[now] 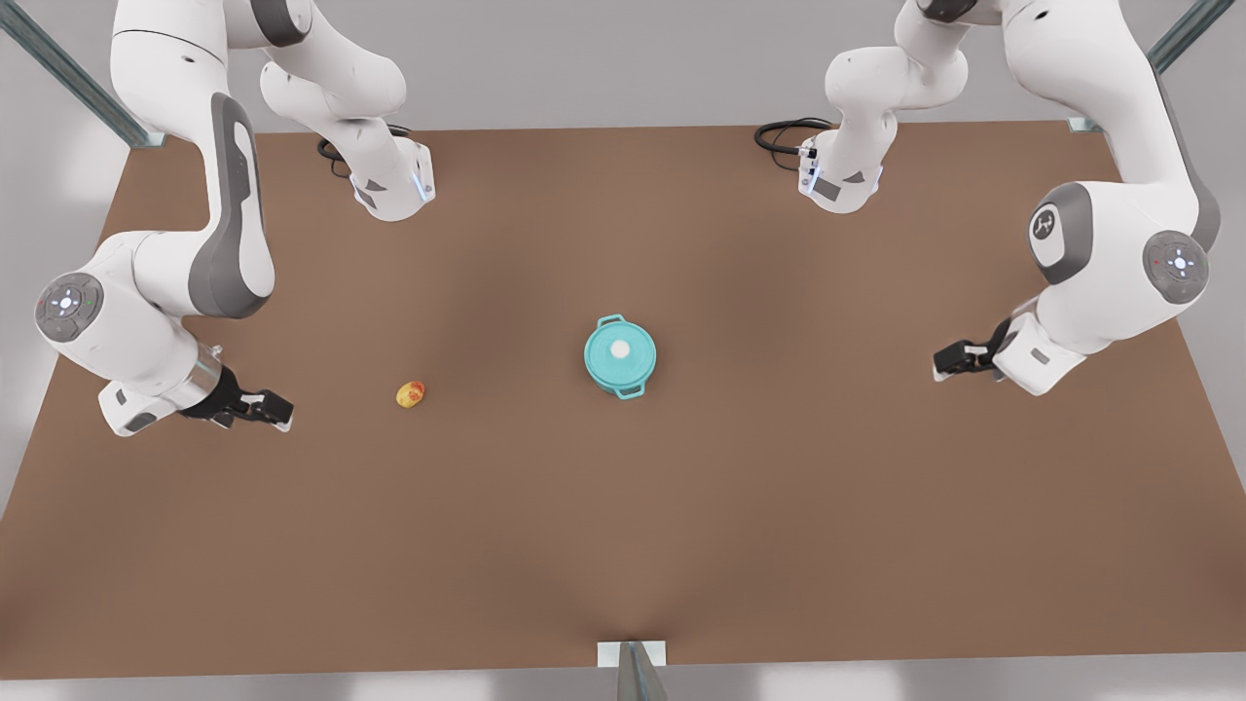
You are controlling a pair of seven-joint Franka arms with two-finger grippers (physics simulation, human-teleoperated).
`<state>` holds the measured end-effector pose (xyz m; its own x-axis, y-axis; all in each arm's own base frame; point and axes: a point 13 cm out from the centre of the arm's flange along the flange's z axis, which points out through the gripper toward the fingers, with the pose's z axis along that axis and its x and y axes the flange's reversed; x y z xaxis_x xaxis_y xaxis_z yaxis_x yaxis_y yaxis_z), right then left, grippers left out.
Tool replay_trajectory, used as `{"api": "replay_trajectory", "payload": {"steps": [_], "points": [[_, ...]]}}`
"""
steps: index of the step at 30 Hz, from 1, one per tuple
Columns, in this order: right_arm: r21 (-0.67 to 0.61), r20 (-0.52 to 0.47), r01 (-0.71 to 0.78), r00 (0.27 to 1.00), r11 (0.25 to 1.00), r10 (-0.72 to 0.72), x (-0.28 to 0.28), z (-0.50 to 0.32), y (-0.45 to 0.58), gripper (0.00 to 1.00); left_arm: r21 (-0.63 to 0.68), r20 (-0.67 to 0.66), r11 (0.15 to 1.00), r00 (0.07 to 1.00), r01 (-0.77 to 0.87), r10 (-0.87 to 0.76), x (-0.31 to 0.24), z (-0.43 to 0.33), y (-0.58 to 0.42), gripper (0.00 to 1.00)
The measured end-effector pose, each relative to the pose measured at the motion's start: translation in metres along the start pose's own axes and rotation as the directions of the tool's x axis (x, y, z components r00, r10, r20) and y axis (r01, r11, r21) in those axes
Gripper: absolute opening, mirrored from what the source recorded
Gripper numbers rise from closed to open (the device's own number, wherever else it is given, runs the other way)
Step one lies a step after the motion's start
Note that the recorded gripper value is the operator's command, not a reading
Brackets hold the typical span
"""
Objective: Open the pot lid and put the potato into the pot
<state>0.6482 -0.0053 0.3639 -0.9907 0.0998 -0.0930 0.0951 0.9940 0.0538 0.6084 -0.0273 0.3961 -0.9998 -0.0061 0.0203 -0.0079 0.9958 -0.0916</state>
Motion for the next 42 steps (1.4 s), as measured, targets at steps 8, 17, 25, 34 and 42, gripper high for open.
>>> {"api": "replay_trajectory", "payload": {"steps": [8, 17, 25, 34, 42], "points": [[0.023, -0.009, -0.029, 1.000, 0.999, 0.029, -0.001, 0.010, 0.007, 1.00, -0.046, 0.017, 0.980, 0.981, -0.194, 0.195, 0.001, 0.009, -0.130, 1.00], [0.069, -0.153, -0.100, 0.982, 0.993, 0.109, 0.039, 0.047, 0.032, 1.00, -0.018, -0.062, 0.955, 0.954, -0.295, 0.293, 0.064, 0.143, -0.418, 1.00], [0.098, -0.196, -0.180, 0.961, 0.979, 0.197, 0.132, 0.108, 0.038, 1.00, -0.101, -0.018, 0.987, 0.992, -0.127, 0.126, 0.101, 0.254, -0.451, 1.00], [0.081, -0.113, -0.223, 0.966, 0.971, 0.231, 0.127, 0.168, 0.081, 1.00, -0.078, 0.086, 0.996, 0.996, 0.037, -0.030, 0.120, 0.276, -0.477, 1.00], [0.073, -0.075, -0.268, 0.959, 0.961, 0.274, 0.132, 0.201, 0.104, 1.00, -0.107, 0.136, 0.989, 0.987, 0.104, -0.089, 0.141, 0.306, -0.469, 1.00]]}}
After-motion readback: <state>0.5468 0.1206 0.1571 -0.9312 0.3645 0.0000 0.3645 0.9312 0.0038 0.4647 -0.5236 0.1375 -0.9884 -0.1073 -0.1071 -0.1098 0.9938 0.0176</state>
